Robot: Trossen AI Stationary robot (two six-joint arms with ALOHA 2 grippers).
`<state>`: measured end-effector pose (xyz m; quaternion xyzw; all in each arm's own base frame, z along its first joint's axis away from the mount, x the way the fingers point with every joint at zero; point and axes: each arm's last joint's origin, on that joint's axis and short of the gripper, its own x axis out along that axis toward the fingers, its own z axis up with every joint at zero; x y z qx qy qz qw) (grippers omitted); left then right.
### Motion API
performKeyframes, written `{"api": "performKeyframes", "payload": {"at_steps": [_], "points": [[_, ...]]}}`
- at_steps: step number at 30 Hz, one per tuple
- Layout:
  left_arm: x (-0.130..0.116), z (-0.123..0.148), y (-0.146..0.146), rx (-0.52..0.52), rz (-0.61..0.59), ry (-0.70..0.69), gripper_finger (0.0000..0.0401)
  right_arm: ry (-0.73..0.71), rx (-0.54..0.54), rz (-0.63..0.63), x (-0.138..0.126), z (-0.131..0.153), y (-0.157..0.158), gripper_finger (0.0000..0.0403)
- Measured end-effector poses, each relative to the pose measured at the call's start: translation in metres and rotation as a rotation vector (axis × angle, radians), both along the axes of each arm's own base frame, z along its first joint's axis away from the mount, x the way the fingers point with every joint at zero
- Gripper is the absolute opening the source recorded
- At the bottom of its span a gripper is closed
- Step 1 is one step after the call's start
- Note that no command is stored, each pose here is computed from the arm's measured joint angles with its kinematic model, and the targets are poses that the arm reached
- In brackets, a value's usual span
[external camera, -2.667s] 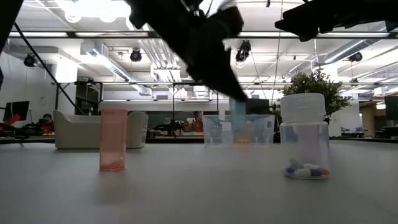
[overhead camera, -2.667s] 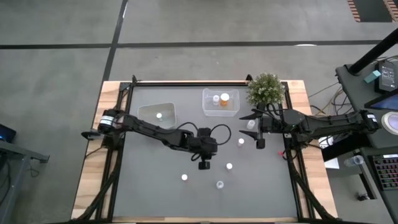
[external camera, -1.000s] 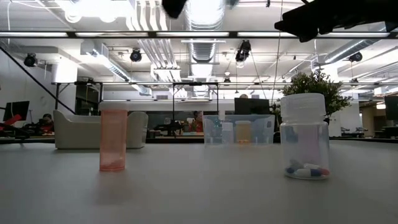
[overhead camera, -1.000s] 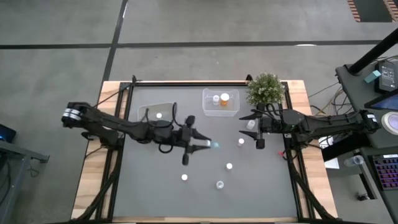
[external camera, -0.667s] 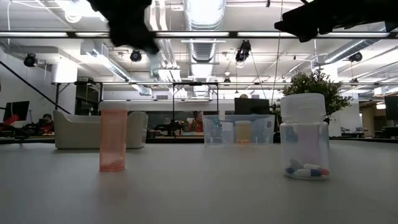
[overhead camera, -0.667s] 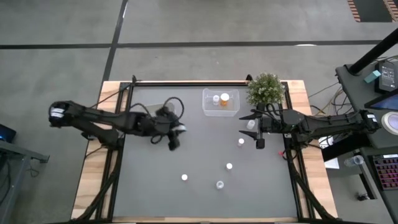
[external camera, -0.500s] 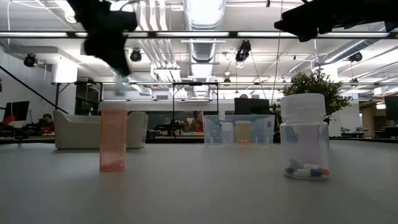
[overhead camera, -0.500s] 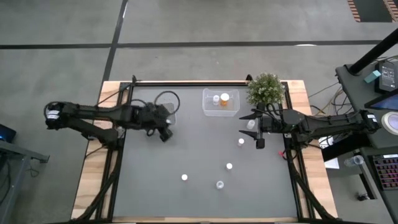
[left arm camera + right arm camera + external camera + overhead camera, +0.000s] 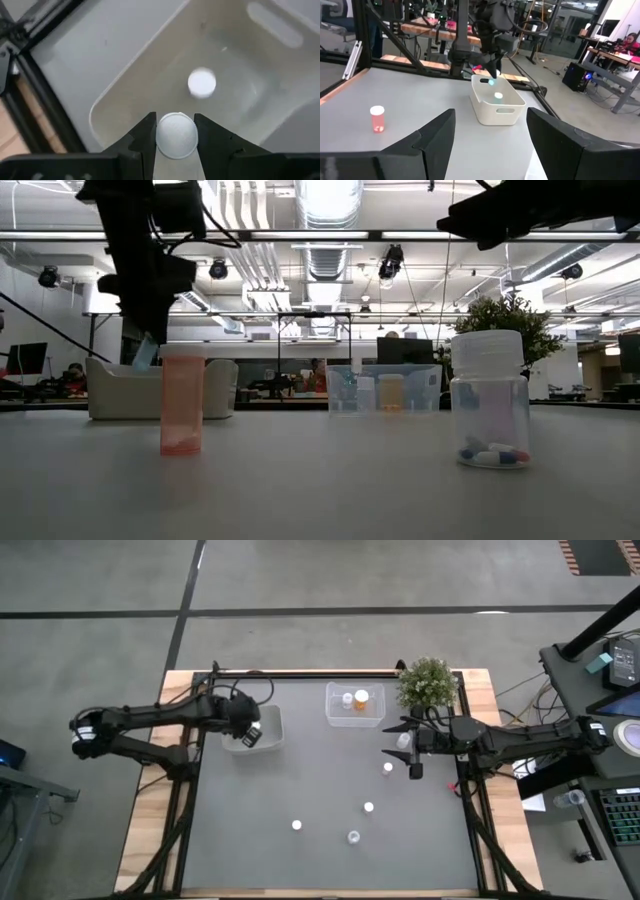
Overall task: Pick and place medicine bottles into bin by pill shape (circle, oval)
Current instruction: Put the small blue pill bottle into the gray bin
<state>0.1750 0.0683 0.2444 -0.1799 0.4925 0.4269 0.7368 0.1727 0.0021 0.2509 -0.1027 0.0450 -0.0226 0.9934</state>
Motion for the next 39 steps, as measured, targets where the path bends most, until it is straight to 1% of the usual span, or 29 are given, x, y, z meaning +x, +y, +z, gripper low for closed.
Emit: {"api": "performKeyframes", "payload": {"at_steps": [5,10,14,18,24,27,30,34,39], "points": [[0.002,-0.011,0.007,0.029,0.036,-0.066,0.0097,0.007,0.0,0.0,0.002,-0.001,0.0,0.0237],[0.003,-0.024,0.01,0.05,0.051,-0.102,0.0097,0.006,0.0,0.0,0.001,-0.001,0.0,0.0237],[0.0,-0.033,0.01,0.084,0.11,-0.1,0.0097,0.011,0.0,0.0,0.001,-0.002,0.0,0.0237],[-0.002,-0.037,0.01,0.096,0.147,-0.1,0.0097,0.01,0.001,0.0,0.001,-0.002,0.0,0.0237],[-0.003,-0.048,0.01,0.103,0.21,-0.153,0.0097,0.01,0.001,0.0,0.001,-0.002,0.0,0.0237],[-0.004,-0.054,0.01,0.111,0.217,-0.15,0.0097,0.01,0.0,0.0,0.001,-0.002,0.0,0.0237],[-0.002,-0.054,0.011,0.126,0.22,-0.184,0.0097,0.01,0.0,0.0,0.001,-0.002,0.0,0.0237],[-0.002,-0.056,0.011,0.131,0.222,-0.196,0.0111,0.011,0.0,0.0,0.001,-0.002,0.0,0.0237],[-0.005,-0.063,0.01,0.134,0.224,-0.176,0.0123,0.011,0.0,0.0,0.001,-0.002,0.0,0.0237]]}}
